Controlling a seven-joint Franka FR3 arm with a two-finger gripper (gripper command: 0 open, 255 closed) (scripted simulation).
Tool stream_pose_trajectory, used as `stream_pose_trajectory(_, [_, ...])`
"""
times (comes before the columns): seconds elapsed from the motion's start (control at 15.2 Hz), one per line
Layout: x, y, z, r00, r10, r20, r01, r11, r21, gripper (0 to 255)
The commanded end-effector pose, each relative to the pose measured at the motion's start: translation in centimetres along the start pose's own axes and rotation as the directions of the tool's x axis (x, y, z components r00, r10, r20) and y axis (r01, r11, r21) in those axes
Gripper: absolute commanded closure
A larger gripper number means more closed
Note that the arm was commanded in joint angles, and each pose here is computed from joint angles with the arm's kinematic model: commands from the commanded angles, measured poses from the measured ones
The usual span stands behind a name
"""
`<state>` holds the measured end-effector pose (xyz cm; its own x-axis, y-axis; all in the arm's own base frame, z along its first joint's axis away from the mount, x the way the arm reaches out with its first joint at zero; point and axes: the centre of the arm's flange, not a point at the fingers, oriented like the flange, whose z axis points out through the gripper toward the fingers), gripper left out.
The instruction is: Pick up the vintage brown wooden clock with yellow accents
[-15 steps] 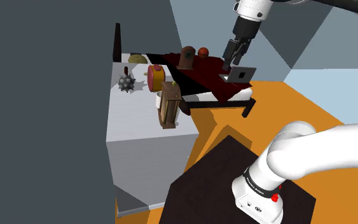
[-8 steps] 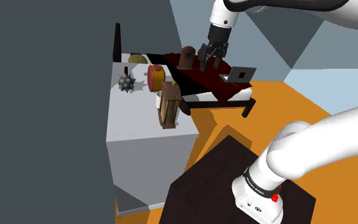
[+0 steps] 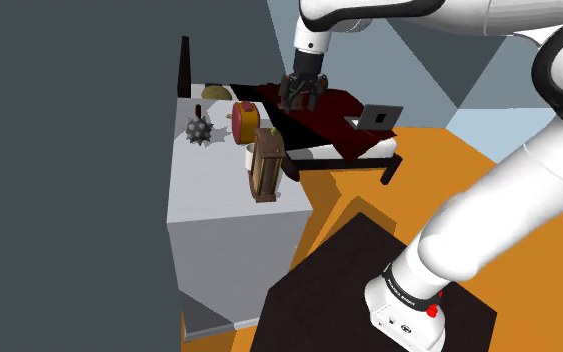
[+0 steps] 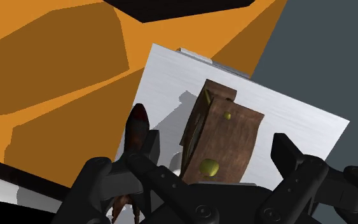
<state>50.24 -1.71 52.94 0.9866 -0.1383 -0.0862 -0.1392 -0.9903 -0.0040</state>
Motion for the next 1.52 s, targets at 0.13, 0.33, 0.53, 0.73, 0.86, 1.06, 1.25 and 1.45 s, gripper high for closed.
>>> stream_pose_trajectory(0.13, [5.1, -0.3, 2.4, 0.998, 0.064, 0.026, -0.064, 0.998, 0.006, 0])
stream_pose_trajectory(0.33, [8.9, -0.2, 4.2, 0.993, 0.11, 0.046, -0.111, 0.994, 0.01, 0])
stream_pose_trajectory(0.53, [12.2, 0.0, 5.9, 0.987, 0.151, 0.063, -0.152, 0.988, 0.012, 0])
stream_pose_trajectory(0.73, [12.4, 0.0, 7.5, 0.987, 0.151, 0.063, -0.152, 0.988, 0.012, 0])
stream_pose_trajectory(0.86, [12.4, 0.0, 8.5, 0.987, 0.151, 0.063, -0.152, 0.988, 0.012, 0])
stream_pose_trajectory(1.06, [12.6, 0.0, 9.9, 0.987, 0.151, 0.063, -0.152, 0.988, 0.012, 0])
stream_pose_trajectory(1.25, [12.6, 0.0, 9.9, 0.987, 0.151, 0.063, -0.152, 0.988, 0.012, 255])
stream_pose_trajectory(1.45, [12.6, 0.0, 9.8, 0.987, 0.151, 0.063, -0.152, 0.988, 0.012, 255])
